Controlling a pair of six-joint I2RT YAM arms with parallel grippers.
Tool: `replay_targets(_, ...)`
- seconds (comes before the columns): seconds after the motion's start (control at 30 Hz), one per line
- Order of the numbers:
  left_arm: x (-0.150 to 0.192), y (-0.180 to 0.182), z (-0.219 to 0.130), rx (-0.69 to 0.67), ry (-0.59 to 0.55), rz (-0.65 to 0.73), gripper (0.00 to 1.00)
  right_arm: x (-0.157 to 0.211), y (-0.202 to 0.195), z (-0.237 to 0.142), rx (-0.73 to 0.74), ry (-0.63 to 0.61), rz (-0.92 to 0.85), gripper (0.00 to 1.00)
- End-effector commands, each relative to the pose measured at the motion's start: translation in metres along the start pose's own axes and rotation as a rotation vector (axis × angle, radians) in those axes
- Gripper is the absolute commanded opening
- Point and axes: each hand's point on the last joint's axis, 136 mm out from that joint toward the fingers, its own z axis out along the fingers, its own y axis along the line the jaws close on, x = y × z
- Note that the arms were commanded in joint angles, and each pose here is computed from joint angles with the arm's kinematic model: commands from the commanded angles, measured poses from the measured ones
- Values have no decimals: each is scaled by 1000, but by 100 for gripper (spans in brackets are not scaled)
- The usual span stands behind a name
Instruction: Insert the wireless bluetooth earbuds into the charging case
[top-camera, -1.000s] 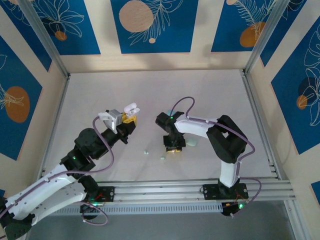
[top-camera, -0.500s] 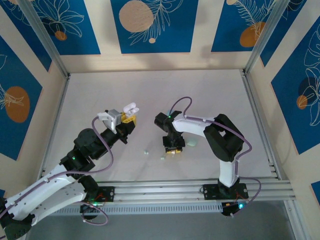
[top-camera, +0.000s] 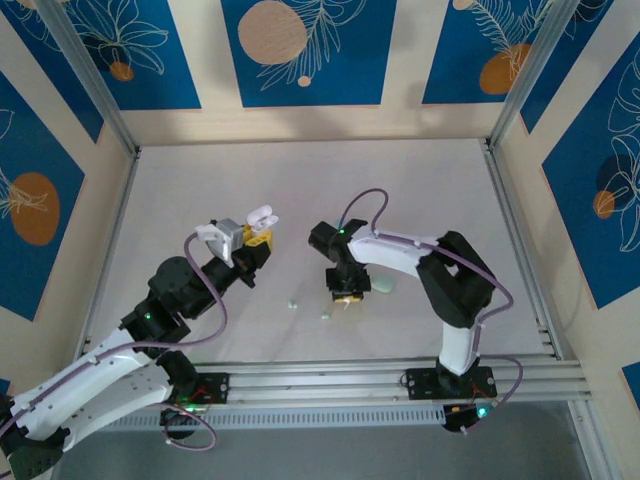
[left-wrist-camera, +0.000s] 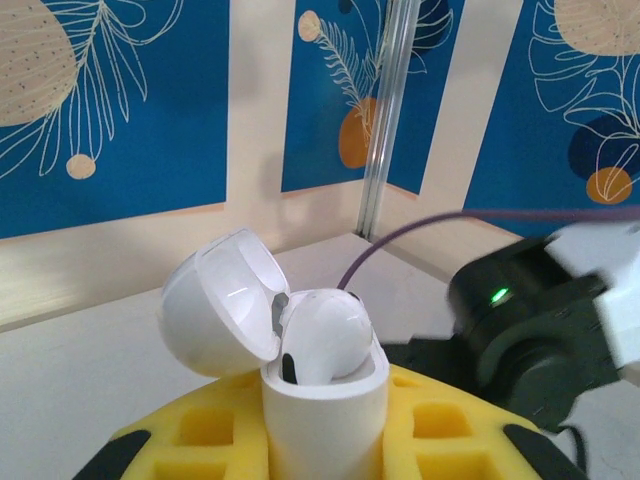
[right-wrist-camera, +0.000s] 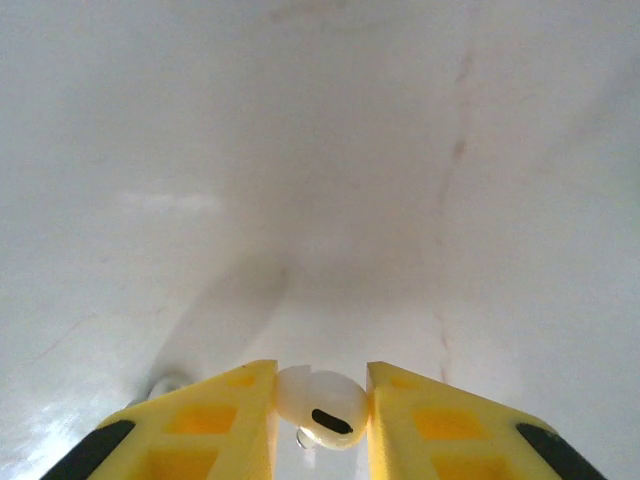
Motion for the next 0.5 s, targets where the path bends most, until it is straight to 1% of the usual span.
replay_targets(0.0, -10, -6, 3, 28, -25, -5, 21, -18, 4, -84, -101, -239, -9, 27)
replay_targets(0.13, -7, -15, 13, 75, -26, -48, 20, -29, 11, -173, -250, -509, -56, 27)
replay_targets(0.27, -4, -28, 23, 142, -21, -69, 20, -26, 22, -257, -382, -776, -142, 27)
replay_targets(0.37, -4, -36, 26, 187, -26, -56, 20, -18, 32, -300, -423, -909, -219, 27)
replay_targets(0.47, -7, -41, 26, 213, -36, -40, 20, -12, 46, -324, -457, -979, -284, 27)
